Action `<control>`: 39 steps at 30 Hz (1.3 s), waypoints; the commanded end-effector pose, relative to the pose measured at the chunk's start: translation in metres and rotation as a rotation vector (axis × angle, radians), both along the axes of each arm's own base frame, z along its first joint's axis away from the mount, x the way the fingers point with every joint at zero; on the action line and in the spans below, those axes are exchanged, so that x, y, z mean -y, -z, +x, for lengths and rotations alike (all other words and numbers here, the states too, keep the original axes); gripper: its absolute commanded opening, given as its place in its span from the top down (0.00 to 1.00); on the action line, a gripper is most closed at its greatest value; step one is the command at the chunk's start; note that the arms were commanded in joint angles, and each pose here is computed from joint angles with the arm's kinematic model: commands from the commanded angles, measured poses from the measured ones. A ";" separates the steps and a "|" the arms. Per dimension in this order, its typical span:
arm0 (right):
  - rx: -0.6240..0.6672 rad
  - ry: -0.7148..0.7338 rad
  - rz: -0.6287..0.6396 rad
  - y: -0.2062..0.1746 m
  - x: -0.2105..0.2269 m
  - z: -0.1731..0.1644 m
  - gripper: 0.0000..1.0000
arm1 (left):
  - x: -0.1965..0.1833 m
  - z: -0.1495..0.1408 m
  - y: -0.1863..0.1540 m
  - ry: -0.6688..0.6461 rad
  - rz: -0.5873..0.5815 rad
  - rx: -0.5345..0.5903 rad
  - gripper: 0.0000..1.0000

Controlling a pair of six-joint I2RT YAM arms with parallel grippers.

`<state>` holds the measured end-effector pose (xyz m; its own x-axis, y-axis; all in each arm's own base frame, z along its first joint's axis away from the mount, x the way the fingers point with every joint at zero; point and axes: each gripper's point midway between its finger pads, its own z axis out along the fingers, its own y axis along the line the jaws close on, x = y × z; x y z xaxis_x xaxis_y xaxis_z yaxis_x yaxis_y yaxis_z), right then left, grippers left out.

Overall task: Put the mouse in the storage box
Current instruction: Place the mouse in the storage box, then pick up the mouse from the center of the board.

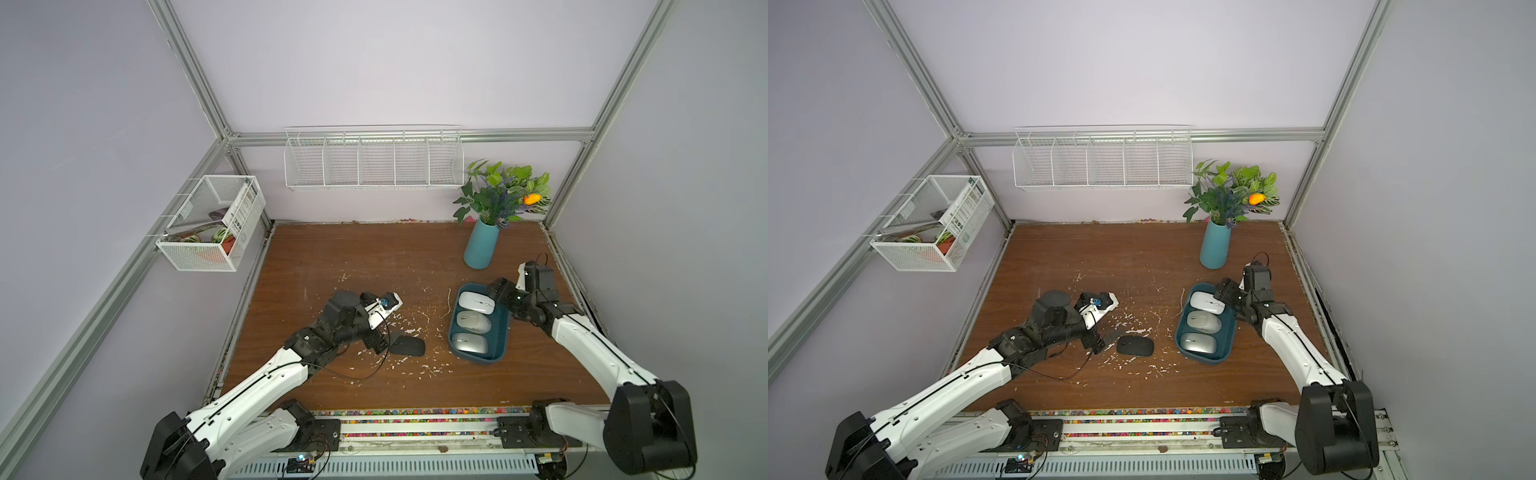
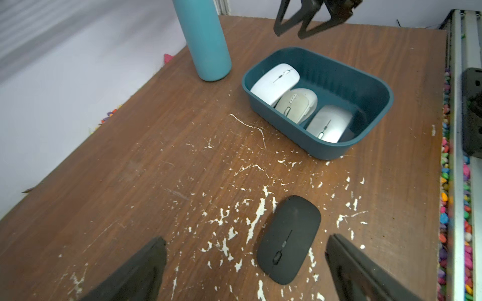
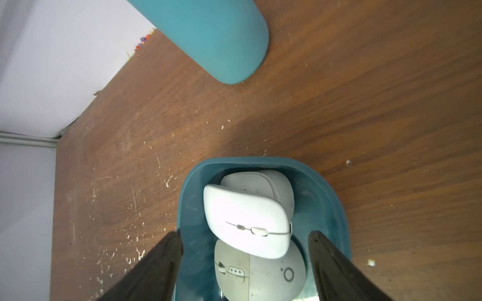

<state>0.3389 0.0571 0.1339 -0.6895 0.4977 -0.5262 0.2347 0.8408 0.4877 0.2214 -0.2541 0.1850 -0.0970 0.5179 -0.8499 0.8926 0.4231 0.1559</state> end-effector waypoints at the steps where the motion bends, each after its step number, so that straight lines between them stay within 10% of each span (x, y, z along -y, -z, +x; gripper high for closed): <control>1: 0.032 -0.038 -0.070 -0.010 0.001 -0.012 0.21 | 0.010 -0.009 0.005 0.076 0.018 -0.064 0.00; 12: 0.209 -0.409 -0.173 -0.001 -0.082 -0.074 0.18 | 0.020 -0.015 0.042 0.262 0.234 -0.136 0.00; 21: 0.217 -0.388 -0.158 0.000 -0.079 -0.078 0.18 | 0.039 -0.024 0.101 0.427 0.482 -0.254 0.01; 39: 0.223 -0.353 -0.162 0.003 -0.073 -0.078 0.18 | 0.032 0.002 0.158 0.306 0.665 -0.276 0.10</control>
